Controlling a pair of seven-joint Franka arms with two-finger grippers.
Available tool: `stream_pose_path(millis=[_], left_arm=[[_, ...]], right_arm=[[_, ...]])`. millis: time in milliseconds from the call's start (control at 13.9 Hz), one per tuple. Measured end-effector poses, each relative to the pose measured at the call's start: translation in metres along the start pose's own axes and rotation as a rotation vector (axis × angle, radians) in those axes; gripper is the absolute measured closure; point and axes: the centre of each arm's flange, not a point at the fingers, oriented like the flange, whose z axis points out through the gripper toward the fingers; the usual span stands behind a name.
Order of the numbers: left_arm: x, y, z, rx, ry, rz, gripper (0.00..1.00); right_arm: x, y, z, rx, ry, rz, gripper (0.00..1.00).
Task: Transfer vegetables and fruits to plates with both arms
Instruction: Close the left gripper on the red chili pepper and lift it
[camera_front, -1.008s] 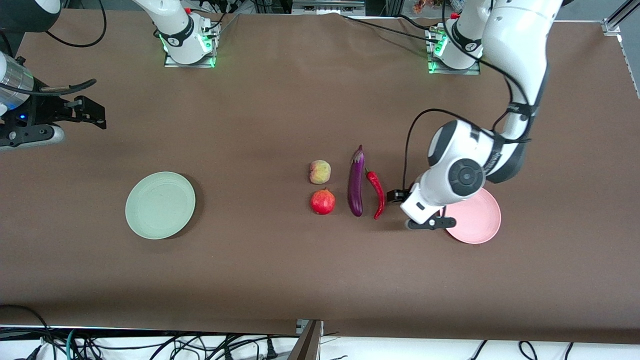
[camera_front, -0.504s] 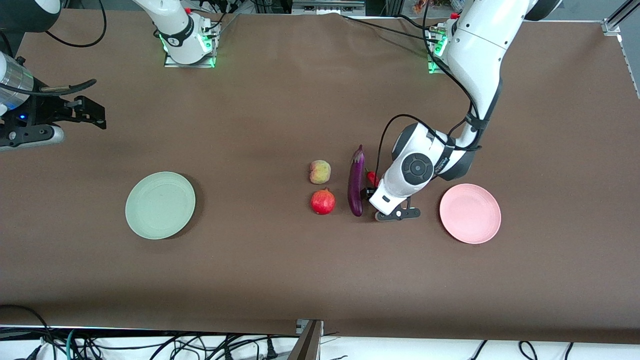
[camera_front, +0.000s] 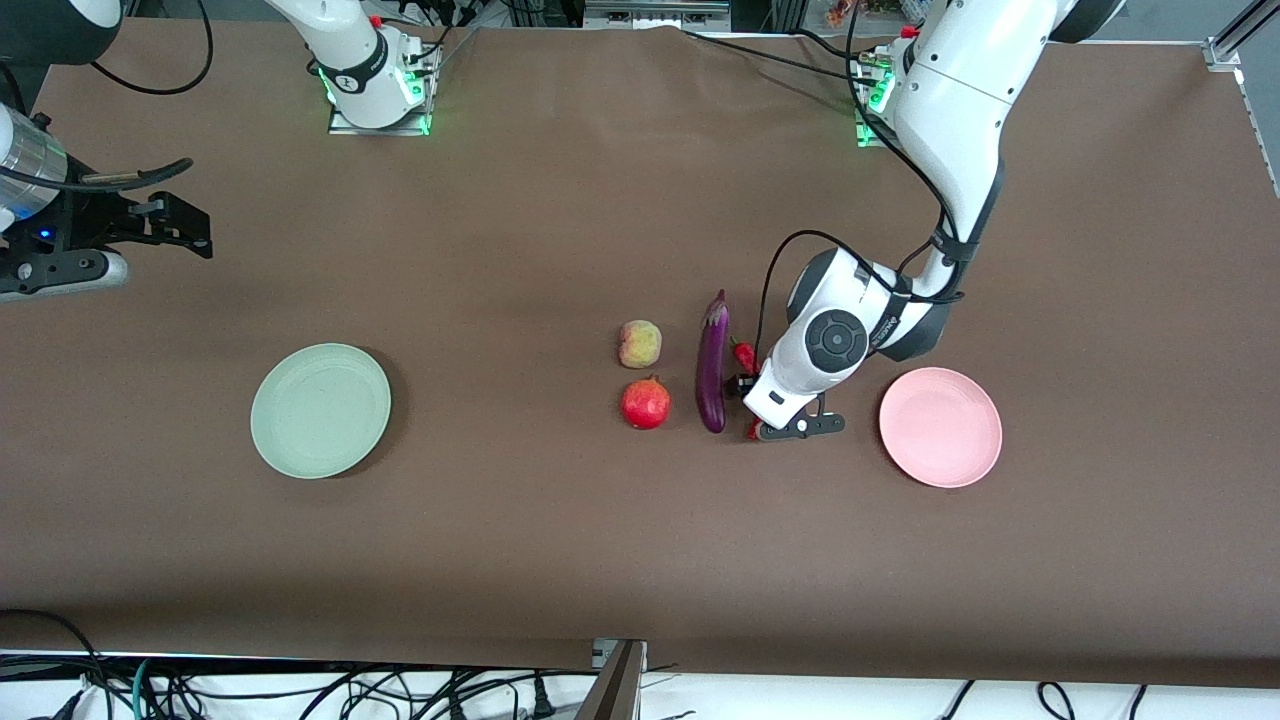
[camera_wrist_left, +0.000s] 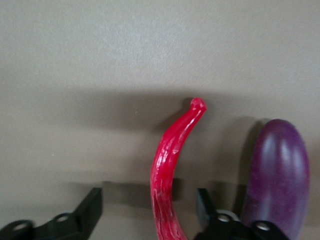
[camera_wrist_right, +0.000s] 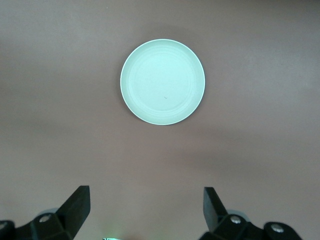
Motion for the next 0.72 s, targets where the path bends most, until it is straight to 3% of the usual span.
stream_pose_path(millis=[216, 432, 576, 720], left_arm=[[-0.001, -0.001, 0.004, 0.003, -0.005, -0.001, 0.57], [0.001, -0.002, 0.002, 0.002, -0.002, -0.003, 0.85], [0.006, -0.008, -0.005, 0.003, 0.005, -0.014, 0.85], [0.020, -0.028, -0.026, 0.060, 0.008, -0.011, 0.85]], right_arm=[[0.000, 0.000, 0.000, 0.000, 0.000, 0.000, 0.00], [0.000, 0.000, 0.000, 0.000, 0.000, 0.000, 0.00], [0.000, 0.000, 0.000, 0.000, 0.000, 0.000, 0.00], [0.000, 0.000, 0.000, 0.000, 0.000, 0.000, 0.00]])
